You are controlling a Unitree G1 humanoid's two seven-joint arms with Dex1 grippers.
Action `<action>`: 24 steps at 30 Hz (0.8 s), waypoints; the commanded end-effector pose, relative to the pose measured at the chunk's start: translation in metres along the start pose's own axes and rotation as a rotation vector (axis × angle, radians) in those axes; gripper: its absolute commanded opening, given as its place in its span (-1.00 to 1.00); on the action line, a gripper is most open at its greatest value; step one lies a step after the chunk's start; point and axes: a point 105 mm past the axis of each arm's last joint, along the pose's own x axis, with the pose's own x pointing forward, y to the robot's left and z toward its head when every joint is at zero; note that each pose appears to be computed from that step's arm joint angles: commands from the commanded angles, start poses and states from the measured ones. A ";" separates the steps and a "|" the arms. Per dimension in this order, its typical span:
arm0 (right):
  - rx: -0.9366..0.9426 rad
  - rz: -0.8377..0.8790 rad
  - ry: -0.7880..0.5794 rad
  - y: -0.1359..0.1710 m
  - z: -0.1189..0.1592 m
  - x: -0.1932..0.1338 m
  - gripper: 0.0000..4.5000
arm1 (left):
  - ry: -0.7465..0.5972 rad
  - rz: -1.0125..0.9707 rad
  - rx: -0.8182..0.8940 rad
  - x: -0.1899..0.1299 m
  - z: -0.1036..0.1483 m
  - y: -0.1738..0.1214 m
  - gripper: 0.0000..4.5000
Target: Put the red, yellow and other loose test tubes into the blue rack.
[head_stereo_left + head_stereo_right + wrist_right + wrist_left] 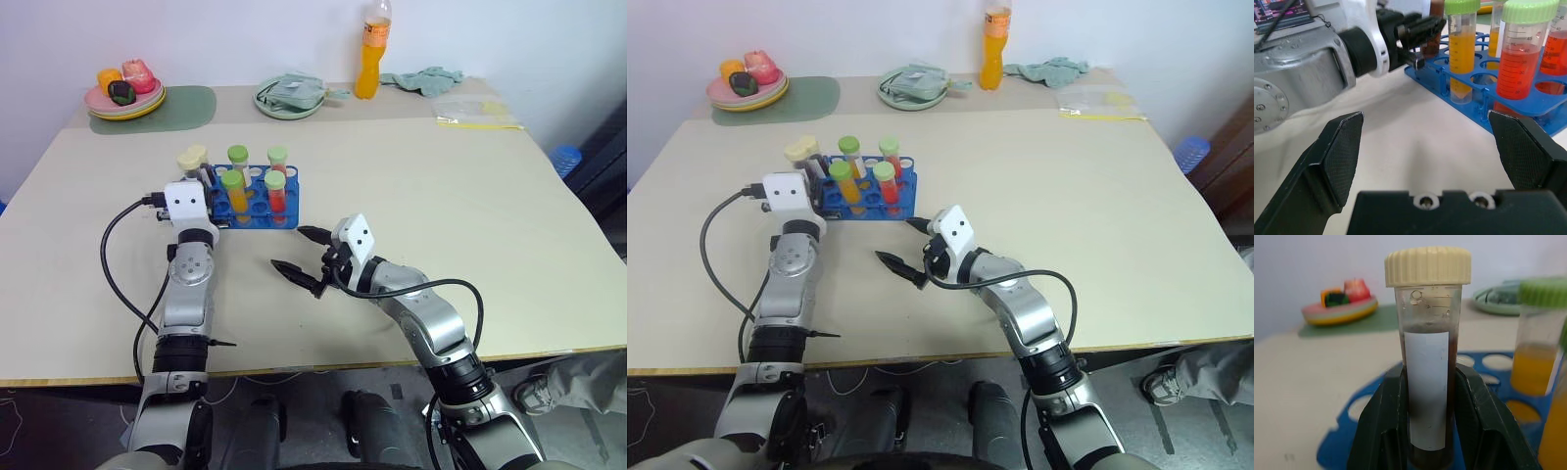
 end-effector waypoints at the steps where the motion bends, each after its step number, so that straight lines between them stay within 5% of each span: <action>1: -0.023 0.012 -0.051 0.003 0.014 0.001 1.00 | -0.016 -0.013 0.019 0.001 0.001 -0.003 -0.67; 3: -0.025 0.010 -0.050 0.002 0.014 0.001 1.00 | -0.016 -0.009 0.042 0.002 0.000 -0.002 -0.67; 9: -0.048 -0.011 -0.071 -0.007 0.023 -0.007 1.00 | -0.081 -0.002 -0.028 -0.009 0.013 0.004 0.58; 16: -0.122 -0.032 -0.023 -0.038 0.038 -0.050 1.00 | -0.171 -0.041 -0.071 -0.054 0.041 0.043 0.58; 24: -0.161 -0.266 0.177 -0.108 0.017 -0.128 1.00 | 0.129 -0.231 0.132 -0.117 0.004 0.101 0.58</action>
